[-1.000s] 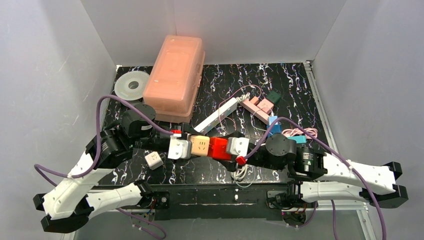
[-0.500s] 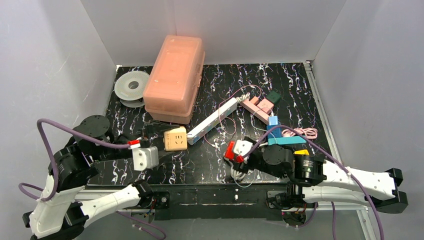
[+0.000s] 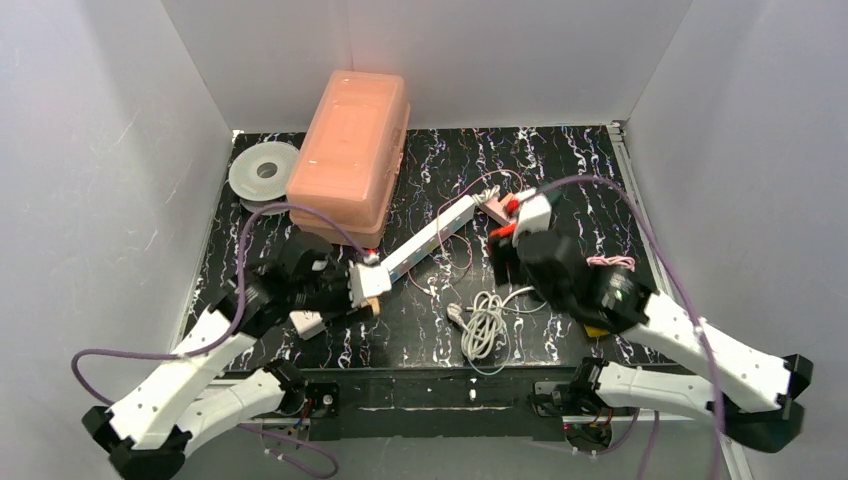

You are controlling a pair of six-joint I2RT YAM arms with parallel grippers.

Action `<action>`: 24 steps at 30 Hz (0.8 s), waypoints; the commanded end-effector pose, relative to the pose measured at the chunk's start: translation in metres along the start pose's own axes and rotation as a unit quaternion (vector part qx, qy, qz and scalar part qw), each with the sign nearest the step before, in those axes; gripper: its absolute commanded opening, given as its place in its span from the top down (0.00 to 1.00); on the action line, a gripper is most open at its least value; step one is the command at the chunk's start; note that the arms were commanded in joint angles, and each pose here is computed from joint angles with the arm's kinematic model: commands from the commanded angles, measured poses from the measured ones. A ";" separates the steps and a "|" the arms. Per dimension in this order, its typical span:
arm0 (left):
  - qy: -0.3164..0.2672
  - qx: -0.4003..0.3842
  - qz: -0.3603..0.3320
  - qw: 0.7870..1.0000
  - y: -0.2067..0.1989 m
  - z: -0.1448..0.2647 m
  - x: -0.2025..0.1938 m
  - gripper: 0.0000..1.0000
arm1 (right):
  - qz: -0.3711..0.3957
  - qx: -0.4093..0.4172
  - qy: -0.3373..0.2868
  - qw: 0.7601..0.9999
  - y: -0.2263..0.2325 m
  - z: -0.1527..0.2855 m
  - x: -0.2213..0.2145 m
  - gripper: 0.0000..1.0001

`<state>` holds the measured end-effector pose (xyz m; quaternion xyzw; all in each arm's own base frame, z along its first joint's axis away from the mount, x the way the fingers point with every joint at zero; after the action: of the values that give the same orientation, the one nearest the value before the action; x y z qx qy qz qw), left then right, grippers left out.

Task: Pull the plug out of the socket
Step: Remove the plug from the socket, then place the plug at the corner of the board, then place the plug at the center of the board.

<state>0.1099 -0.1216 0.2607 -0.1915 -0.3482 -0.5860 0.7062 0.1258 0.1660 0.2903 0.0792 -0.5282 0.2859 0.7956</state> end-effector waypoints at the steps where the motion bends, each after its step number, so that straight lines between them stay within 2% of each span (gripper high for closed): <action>1: 0.060 0.014 0.139 0.988 0.021 -0.011 -0.031 1.00 | -0.161 -0.060 0.089 0.981 -0.026 -0.014 0.000 0.99; 4: 0.097 0.017 0.197 0.976 0.033 -0.018 -0.046 1.00 | -0.208 -0.091 0.097 0.969 -0.039 -0.018 -0.001 0.99; 8: 0.114 0.036 0.223 0.967 0.040 -0.027 -0.060 1.00 | -0.284 -0.109 0.117 0.945 -0.059 -0.019 -0.014 0.99; 18: 0.164 0.093 0.246 0.951 0.062 -0.051 -0.103 1.00 | -0.374 -0.196 0.155 0.893 -0.102 0.001 -0.052 0.99; 24: 0.195 0.110 0.244 0.943 0.080 -0.073 -0.125 1.00 | -0.418 -0.269 0.166 0.852 -0.130 0.014 -0.073 0.99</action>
<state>0.1779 -0.0676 0.1428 -0.1034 -0.1890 -0.3756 0.9014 0.1673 0.0428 0.2550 0.0343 -0.3631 -0.1700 0.9155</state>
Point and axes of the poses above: each gripper's point midway between its finger pads, its own z axis back along the fingers, its own y axis along the line the jaws close on, x = y × z, the point moved 7 cm from there along z, back along the fingers, and after that the axes turned 6 degrees about z, right-handed, at the moved point
